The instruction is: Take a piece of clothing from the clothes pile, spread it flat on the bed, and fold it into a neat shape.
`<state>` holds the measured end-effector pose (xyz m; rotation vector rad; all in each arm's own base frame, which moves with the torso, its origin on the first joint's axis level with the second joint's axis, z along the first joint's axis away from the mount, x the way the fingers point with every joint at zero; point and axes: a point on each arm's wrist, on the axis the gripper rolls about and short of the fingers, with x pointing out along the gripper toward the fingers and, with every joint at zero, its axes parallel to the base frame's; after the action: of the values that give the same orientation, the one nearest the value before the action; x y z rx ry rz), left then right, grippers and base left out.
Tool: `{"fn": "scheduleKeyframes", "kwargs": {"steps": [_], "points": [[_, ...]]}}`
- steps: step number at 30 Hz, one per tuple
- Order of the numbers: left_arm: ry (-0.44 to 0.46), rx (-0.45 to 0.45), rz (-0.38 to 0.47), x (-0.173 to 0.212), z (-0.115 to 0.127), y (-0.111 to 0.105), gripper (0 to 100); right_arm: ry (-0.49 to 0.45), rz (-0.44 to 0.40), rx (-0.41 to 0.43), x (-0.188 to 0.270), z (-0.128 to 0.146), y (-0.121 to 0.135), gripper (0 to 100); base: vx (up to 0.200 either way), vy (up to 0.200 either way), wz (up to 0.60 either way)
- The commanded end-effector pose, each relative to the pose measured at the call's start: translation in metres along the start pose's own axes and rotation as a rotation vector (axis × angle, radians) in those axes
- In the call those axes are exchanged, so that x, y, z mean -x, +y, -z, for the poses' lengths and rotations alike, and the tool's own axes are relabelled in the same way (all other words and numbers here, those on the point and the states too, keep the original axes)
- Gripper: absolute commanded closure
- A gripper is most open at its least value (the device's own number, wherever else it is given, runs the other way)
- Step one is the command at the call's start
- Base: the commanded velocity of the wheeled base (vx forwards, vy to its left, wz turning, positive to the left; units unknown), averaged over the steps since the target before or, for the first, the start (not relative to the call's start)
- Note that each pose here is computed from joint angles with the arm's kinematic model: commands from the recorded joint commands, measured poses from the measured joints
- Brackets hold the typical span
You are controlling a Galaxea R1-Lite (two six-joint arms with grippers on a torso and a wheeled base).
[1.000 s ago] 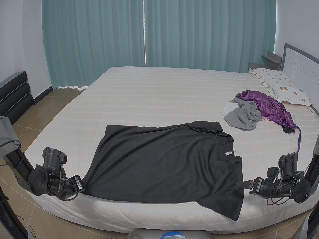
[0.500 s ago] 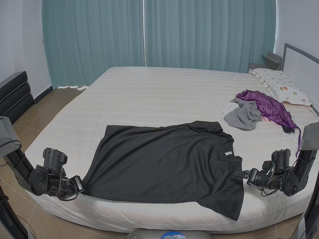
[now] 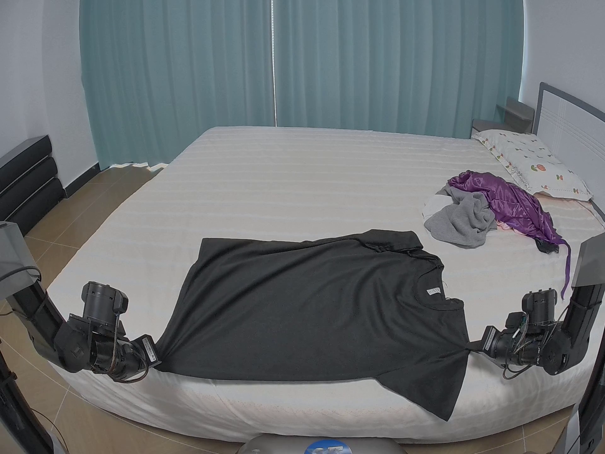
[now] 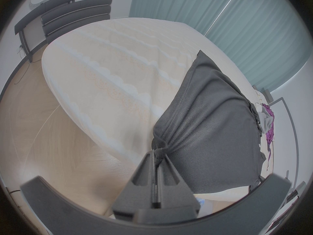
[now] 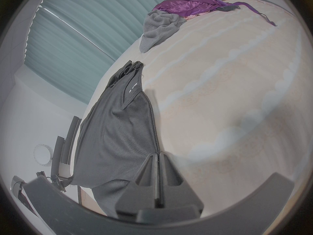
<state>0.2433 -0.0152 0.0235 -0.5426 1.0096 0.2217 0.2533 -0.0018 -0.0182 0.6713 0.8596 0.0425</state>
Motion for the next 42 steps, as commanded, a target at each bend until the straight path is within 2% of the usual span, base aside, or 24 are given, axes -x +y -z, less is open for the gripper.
{"fn": "scheduleKeyframes", "kwargs": {"steps": [1, 13, 15, 30, 31, 32, 33, 38, 42], "points": [[0.001, -0.003, 0.001, 0.001, 0.001, 0.000, 100, -0.016, 0.014, -0.001, 0.012, 0.000, -0.005, 100, 0.000, 0.000, 0.00], [0.010, -0.024, -0.004, 0.005, 0.008, -0.001, 100, -0.033, 0.026, 0.018, 0.032, 0.004, -0.006, 100, 0.000, 0.000, 0.00], [0.029, -0.051, -0.022, 0.008, 0.010, 0.000, 100, -0.026, 0.029, 0.020, 0.034, 0.007, -0.007, 100, 0.000, 0.000, 0.00], [0.027, -0.044, -0.011, 0.006, 0.006, -0.003, 100, 0.009, 0.023, 0.036, 0.025, 0.011, -0.005, 100, 0.000, 0.000, 0.00], [0.026, -0.044, -0.010, 0.006, 0.006, -0.003, 0, 0.010, 0.024, 0.035, 0.025, 0.011, -0.005, 100, 0.000, 0.000, 0.00], [0.023, -0.042, -0.008, 0.006, 0.005, -0.004, 0, 0.018, 0.025, 0.033, 0.024, 0.012, -0.006, 100, 0.000, 0.000, 0.00], [0.023, -0.042, -0.008, 0.006, 0.005, -0.004, 0, 0.018, 0.025, 0.033, 0.023, 0.012, -0.006, 0, 0.000, 0.000, 0.00], [0.015, -0.041, -0.004, 0.008, 0.004, -0.004, 0, -0.003, 0.010, 0.032, 0.026, 0.008, -0.003, 0, 0.000, 0.000, 0.00], [-0.014, -0.034, 0.011, 0.015, 0.000, -0.005, 0, -0.077, -0.030, 0.050, 0.034, 0.000, 0.005, 0, 0.000, 0.000, 0.00]]}}
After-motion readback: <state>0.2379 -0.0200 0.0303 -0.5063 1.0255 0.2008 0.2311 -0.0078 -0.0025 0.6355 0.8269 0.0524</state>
